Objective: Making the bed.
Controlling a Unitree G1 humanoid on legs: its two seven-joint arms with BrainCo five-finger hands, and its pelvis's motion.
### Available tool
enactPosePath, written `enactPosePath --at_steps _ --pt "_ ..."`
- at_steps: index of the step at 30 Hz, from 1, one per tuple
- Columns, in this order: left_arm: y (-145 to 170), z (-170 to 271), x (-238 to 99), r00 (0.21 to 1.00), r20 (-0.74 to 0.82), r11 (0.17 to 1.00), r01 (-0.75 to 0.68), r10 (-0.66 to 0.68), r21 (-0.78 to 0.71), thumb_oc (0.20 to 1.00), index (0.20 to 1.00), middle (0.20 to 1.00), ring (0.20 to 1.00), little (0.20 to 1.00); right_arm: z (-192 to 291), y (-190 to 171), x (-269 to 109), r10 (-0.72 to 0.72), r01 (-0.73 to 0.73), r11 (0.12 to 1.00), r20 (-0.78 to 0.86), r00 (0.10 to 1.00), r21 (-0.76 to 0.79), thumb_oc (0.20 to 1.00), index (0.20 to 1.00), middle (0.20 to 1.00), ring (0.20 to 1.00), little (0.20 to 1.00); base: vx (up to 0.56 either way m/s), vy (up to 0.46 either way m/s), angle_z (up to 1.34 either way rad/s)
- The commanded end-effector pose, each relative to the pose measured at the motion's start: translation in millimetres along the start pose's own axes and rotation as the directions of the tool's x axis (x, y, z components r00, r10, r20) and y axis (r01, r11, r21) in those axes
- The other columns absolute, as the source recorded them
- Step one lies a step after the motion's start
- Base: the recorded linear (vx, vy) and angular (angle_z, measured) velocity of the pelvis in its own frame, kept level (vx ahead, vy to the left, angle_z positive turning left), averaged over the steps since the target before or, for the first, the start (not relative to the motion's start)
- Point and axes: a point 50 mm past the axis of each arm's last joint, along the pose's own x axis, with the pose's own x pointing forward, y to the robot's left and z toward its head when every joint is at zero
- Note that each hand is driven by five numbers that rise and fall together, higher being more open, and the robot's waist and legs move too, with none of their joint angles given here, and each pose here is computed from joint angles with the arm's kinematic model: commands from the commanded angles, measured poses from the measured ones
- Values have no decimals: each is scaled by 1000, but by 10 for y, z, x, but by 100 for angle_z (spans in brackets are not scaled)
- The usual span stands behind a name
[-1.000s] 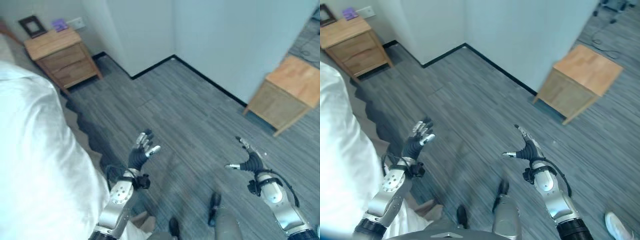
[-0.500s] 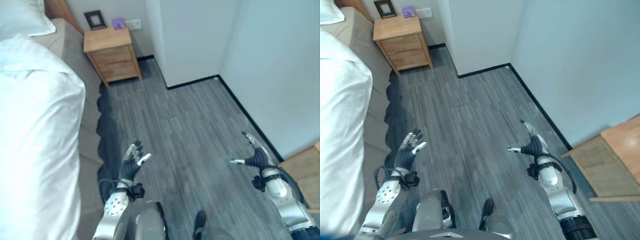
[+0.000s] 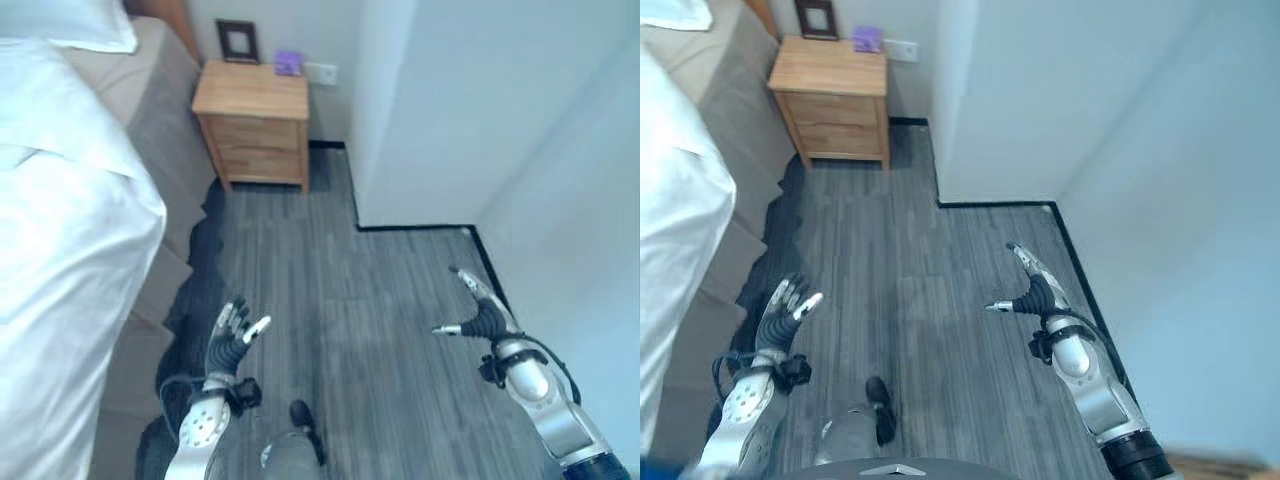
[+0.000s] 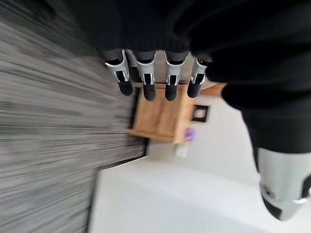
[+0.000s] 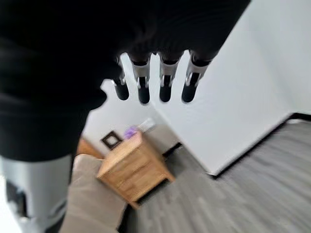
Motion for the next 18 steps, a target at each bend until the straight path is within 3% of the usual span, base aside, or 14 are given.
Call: enactPosePath --at_steps 1,10,14,18 --pt "23 260 -37 990 143 999 -3 -3 41 1000 1000 1000 1000 1000 104 -305 123 -109 115 991 85 990 -69 1000 1000 1000 1000 1000 742 -45 131" --pt "92 287 17 984 178 993 -21 1 114 1000 1000 1000 1000 1000 -85 -205 -48 -92 92 995 -20 996 -38 1000 1000 1000 1000 1000 542 -209 113" --pt "133 290 16 982 189 990 -48 23 133 1000 1000 1000 1000 1000 -122 -163 -66 -80 79 997 -38 996 -20 1000 1000 1000 1000 1000 508 -261 61" --pt "98 334 79 975 211 997 -76 67 35 1000 1000 1000 1000 1000 -68 -254 54 -96 96 995 0 995 -18 1000 1000 1000 1000 1000 278 -369 13"
